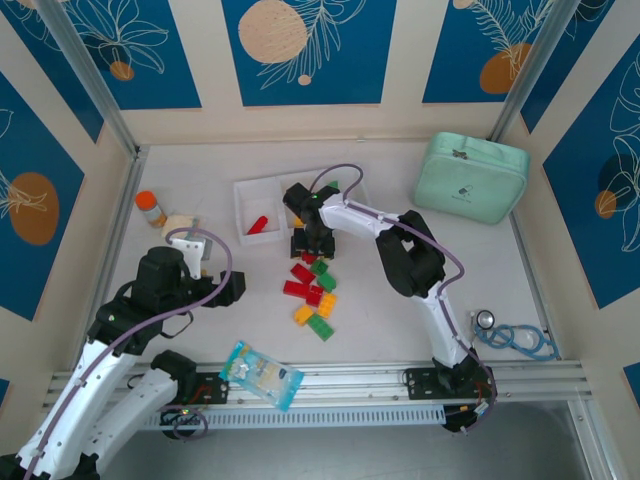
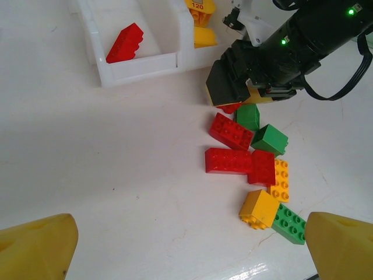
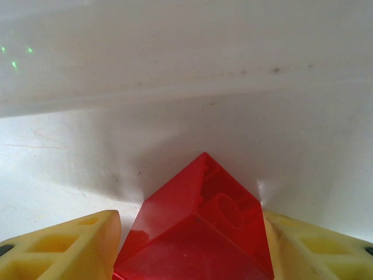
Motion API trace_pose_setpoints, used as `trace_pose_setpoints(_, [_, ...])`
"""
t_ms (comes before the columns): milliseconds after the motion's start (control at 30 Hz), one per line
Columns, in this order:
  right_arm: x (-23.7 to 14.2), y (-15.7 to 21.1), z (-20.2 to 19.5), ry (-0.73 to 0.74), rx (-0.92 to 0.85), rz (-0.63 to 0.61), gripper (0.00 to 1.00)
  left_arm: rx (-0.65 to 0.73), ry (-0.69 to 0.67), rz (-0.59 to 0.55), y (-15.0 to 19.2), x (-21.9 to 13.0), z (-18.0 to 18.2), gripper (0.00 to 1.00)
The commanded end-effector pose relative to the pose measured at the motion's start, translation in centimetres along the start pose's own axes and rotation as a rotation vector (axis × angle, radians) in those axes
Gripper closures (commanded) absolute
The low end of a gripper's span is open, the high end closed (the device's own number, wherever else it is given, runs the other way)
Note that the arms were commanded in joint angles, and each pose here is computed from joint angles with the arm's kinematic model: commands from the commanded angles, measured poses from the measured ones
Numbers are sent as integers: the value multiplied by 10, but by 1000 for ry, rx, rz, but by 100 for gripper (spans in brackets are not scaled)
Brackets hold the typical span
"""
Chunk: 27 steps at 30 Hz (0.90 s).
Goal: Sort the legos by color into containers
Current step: Pick up the lego from the center of the table.
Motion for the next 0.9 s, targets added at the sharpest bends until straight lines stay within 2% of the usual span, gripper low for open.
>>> trace_pose_setpoints(0, [3,-1,1,14,-25,21,37,11,6,-27,-2,-2,1,1])
trace_pose_setpoints(433, [6,-7,-9,26,3,27,40,11,4,-38,-3,-3,1,1])
trace_pose_setpoints(600, [4,-7,-13,33,5,18,46,11,2,-41,-3,-4,1,1])
trace_pose_setpoints(867, [-36,-10,3,-1,-54,-47,56,9,-1,-41,-3,-4,1,1])
Point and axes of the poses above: each hand's point on the last joint's axis, 136 mm out from that joint toward the fingers, its own x axis out along the fingers, its own z axis along the line the jaws close on, y = z × x, the point moved 5 cm from there along -x, back along the fingers, and after that the axes turned 6 degrees about x, right-handed, at the moved point
